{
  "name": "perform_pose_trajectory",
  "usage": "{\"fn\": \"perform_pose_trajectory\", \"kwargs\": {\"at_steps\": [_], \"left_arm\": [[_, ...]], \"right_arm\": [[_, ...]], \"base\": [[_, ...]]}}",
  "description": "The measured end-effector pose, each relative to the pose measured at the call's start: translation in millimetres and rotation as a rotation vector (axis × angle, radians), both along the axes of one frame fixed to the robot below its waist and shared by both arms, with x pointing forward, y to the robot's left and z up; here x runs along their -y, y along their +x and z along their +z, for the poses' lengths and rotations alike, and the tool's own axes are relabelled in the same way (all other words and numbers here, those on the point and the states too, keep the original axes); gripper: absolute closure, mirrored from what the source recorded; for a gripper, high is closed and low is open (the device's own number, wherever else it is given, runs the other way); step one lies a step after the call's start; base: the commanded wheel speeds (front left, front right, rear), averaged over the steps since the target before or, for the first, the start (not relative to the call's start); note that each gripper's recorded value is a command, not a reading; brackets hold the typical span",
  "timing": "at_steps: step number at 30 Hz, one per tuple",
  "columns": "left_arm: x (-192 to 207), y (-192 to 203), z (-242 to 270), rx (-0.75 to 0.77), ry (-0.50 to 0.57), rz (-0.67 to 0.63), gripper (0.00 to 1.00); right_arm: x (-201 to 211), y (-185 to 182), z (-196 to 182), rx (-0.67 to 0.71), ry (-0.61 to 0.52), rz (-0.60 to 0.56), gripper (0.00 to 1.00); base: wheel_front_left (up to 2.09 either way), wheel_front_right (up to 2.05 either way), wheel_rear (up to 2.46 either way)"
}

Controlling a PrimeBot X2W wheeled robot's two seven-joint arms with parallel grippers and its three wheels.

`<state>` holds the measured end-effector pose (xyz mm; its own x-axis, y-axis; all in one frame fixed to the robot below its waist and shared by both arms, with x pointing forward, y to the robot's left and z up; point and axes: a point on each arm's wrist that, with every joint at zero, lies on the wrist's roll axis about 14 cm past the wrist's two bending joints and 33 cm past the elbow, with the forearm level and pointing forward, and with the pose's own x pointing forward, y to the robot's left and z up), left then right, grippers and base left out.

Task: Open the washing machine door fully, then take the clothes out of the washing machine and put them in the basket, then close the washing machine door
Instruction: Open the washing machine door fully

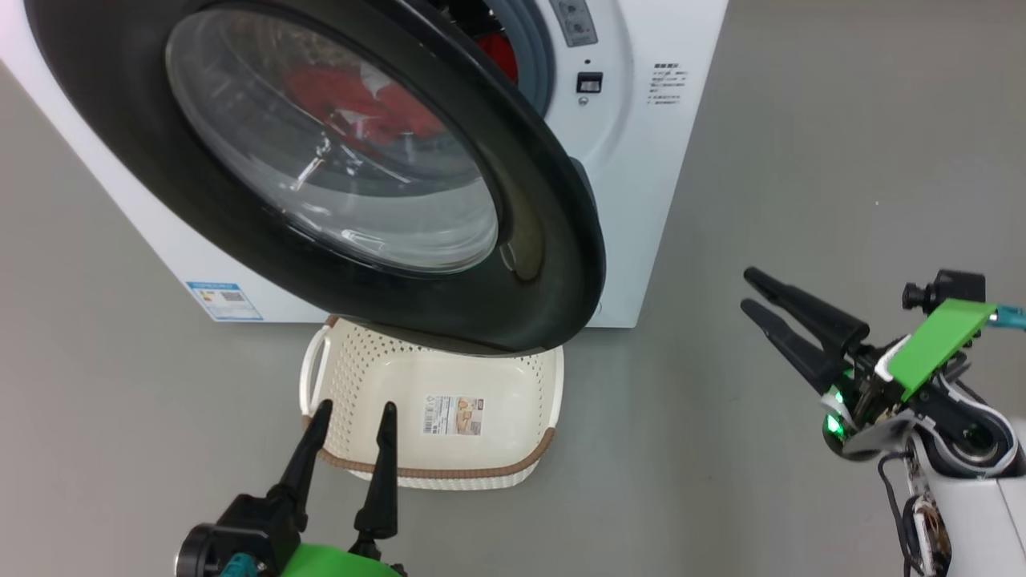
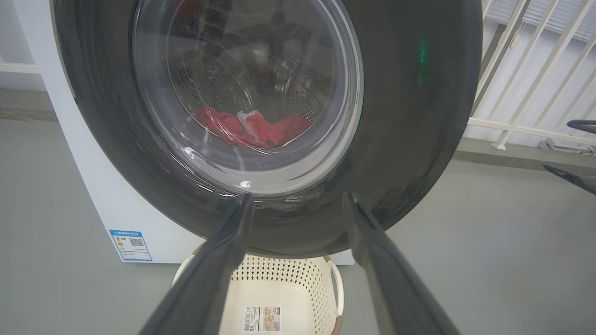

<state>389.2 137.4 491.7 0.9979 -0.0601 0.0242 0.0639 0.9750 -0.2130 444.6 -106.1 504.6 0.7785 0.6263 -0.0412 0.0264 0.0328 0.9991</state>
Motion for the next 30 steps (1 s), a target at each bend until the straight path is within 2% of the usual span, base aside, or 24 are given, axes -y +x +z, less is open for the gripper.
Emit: {"fn": "perform_pose_trajectory", "kwargs": {"at_steps": [8,17,30], "left_arm": [[5,4,3,0.012,0.002,-0.02,0.0],[8,2,-4,-0.009,0.0,-0.033,0.0],[9,4,-8,-0.02,0.0,-0.035,0.0]], "right_arm": [[27,-21,-27,-0.056,-0.089,-0.093,0.0],[47,-49,-61,-0.106,-0.281,-0.155,0.0],[58,-58,-66,0.018,-0.547,-0.253,0.0]], "base": [[0.0,0.0,0.0],[0.0,0.0,0.0],[0.0,0.0,0.0]]}}
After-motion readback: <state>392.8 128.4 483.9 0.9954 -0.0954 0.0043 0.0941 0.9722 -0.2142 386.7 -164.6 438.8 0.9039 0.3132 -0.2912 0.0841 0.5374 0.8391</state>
